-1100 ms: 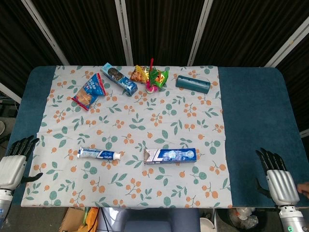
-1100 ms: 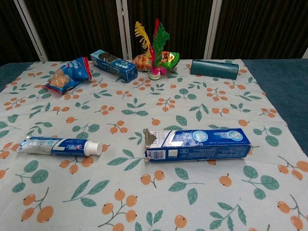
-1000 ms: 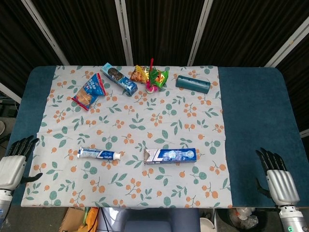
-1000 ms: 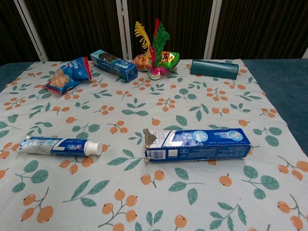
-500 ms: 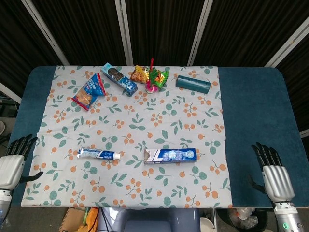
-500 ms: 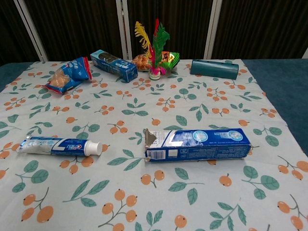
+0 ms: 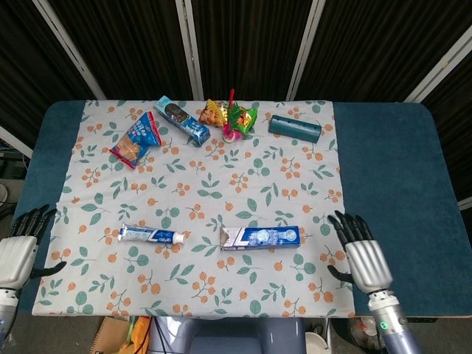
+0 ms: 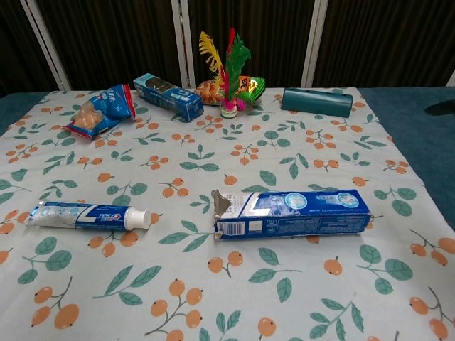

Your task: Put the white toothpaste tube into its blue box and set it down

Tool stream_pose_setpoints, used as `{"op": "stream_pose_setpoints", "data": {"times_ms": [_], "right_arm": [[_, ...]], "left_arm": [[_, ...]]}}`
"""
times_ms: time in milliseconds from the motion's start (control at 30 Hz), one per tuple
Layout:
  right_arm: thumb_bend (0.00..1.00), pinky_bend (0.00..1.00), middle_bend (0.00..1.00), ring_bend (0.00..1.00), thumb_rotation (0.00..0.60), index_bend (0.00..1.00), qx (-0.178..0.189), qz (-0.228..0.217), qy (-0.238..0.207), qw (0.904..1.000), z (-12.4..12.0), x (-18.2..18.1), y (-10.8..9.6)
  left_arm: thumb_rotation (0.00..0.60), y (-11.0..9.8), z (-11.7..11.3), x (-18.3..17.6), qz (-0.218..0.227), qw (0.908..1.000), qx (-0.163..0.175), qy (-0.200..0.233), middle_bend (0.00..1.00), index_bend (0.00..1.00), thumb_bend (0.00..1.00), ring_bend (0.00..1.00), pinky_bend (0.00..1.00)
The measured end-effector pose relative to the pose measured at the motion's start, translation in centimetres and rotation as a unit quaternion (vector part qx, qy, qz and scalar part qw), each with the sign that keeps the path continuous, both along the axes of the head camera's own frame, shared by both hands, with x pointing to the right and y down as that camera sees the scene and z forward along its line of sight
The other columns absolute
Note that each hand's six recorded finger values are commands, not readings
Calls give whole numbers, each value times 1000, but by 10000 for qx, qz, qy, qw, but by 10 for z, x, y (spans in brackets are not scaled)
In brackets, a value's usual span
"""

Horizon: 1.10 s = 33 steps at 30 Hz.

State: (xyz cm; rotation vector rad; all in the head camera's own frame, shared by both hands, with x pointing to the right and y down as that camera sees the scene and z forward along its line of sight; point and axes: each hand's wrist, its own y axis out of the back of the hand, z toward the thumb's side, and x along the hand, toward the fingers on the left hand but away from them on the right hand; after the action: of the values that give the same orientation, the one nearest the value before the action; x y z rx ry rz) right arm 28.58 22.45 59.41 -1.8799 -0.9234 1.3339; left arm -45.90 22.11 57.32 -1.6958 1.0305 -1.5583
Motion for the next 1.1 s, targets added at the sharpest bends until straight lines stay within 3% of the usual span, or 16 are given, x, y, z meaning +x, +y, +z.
{"op": "stream_pose_setpoints", "data": {"times_ms": [200,400,533,1100], "right_arm": [[195,11,0,0,600,0,-322,-192,-124,9992,31,-60,-10],[195,16,0,0,600,0,-605,-305,-18,9977,52,-90,-16],[196,108,50,17,600,11,-600,-408,11,9974,62,-113,-23],[234,196,204,169,600,170,-749,-424,359,9956,91,-118,-21]], "left_arm": [[600,0,1,-2,-36,10000,-84,0,0,0,0,0,0],[600,0,2,-3,-44,9999,-162,-2,0,0,0,0,0],[600,0,3,-4,-74,9998,-204,5,0,0,0,0,0],[600,1,4,0,-22,9996,-287,28,0,0,0,0,0]]}}
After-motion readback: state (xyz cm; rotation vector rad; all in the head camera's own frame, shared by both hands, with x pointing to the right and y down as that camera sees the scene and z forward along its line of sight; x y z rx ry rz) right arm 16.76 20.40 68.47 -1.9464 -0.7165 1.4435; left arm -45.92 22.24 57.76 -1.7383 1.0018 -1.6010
